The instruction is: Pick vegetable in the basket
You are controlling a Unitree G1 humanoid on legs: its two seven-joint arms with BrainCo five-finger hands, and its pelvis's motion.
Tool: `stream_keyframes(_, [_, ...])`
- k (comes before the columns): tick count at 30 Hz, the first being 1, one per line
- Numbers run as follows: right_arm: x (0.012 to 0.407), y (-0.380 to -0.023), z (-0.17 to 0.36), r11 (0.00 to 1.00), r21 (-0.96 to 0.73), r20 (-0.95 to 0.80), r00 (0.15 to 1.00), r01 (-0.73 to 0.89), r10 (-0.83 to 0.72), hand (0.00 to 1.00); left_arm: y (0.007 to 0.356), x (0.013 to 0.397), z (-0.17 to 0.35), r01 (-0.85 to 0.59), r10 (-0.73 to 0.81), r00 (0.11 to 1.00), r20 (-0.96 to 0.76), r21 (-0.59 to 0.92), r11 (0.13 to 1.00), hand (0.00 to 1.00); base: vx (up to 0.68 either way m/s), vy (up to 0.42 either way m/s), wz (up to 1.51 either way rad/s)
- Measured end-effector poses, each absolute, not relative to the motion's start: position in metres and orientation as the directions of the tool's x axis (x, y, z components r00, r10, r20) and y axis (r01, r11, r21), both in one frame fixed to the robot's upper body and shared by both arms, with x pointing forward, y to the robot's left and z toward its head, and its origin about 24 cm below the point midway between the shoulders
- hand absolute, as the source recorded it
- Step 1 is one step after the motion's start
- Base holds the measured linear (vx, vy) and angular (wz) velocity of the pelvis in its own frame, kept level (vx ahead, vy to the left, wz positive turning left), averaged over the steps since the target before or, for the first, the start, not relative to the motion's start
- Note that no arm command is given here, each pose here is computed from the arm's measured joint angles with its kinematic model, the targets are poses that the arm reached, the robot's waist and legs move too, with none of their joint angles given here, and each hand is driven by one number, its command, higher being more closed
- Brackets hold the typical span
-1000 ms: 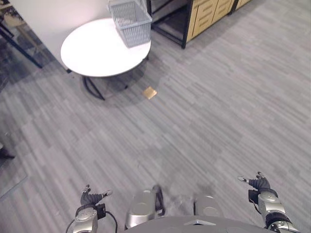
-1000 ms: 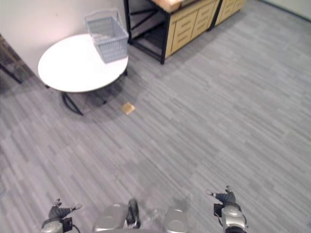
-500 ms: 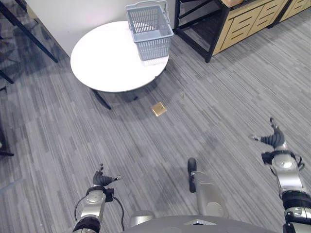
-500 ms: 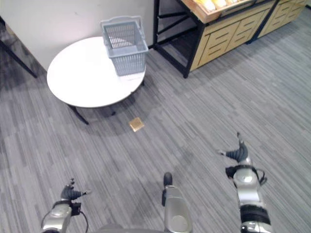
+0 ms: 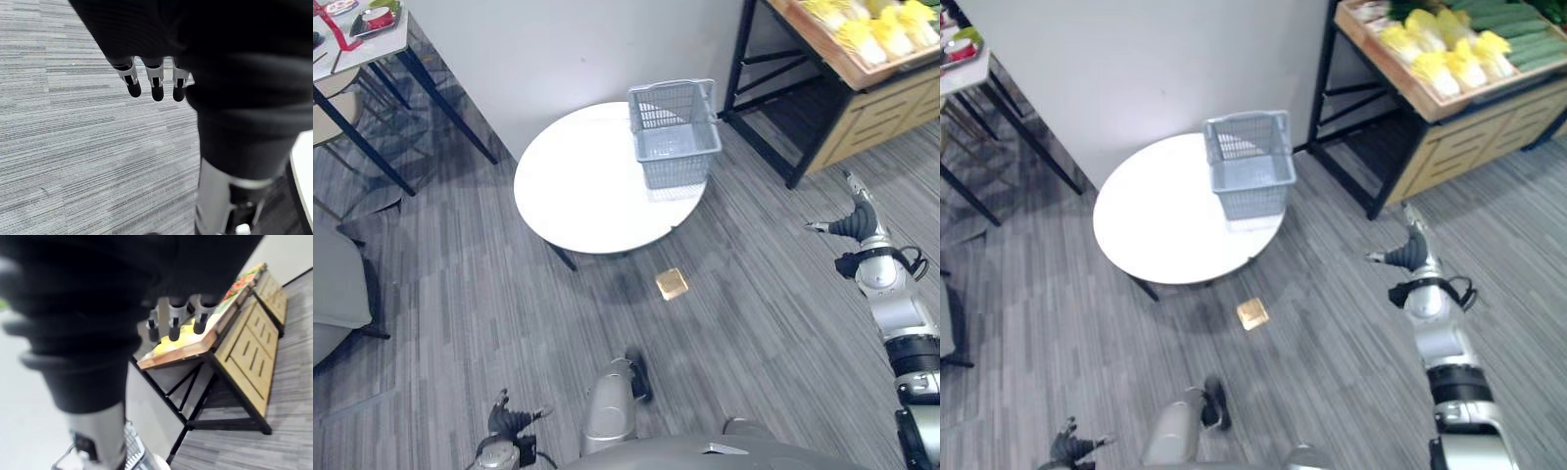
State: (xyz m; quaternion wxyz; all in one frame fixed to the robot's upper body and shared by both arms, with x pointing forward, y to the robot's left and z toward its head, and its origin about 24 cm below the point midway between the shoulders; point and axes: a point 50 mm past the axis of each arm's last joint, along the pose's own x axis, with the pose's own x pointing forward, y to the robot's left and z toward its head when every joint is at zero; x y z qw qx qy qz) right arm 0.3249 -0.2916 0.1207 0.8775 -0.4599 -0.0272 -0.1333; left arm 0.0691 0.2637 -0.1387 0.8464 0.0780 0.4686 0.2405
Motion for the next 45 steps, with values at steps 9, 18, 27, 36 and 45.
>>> stream_keyframes(9, [0.332, -0.27, 0.118, 0.486, -0.852, 0.161, 0.98, 0.196, -0.114, 0.0, 0.269, 0.079, -0.137, -0.237, 0.459, 0.465, -0.757, 0.393, 0.888, 0.0, 0.4, 0.082, 0.56])
stream_keyframes(18, [0.343, -0.283, 0.151, 0.437, -0.857, 0.233, 0.961, 0.275, -0.149, 0.0, 0.246, 0.127, -0.125, -0.199, 0.382, 0.628, -0.678, 0.336, 0.921, 0.0, 0.31, -0.246, 0.54])
stream_keyframes(27, [0.354, -0.285, 0.14, 0.395, -0.897, 0.148, 0.977, 0.197, -0.151, 0.0, 0.234, 0.113, -0.134, -0.182, 0.358, 0.597, -0.718, 0.313, 0.932, 0.0, 0.11, -0.018, 0.02])
stream_keyframes(36, [0.385, -0.295, 0.215, 0.287, -0.905, 0.259, 0.942, 0.314, -0.215, 1.0, 0.247, 0.122, -0.128, -0.15, 0.368, 0.624, -0.689, 0.357, 0.922, 0.0, -0.08, 0.041, 0.12])
stream_keyframes(45, [0.36, -0.35, 0.322, 0.1, -0.849, 0.454, 0.815, 0.518, -0.361, 1.0, 0.238, 0.166, -0.11, -0.058, 0.282, 0.752, -0.595, 0.367, 0.928, 0.0, -0.11, -0.009, 0.21])
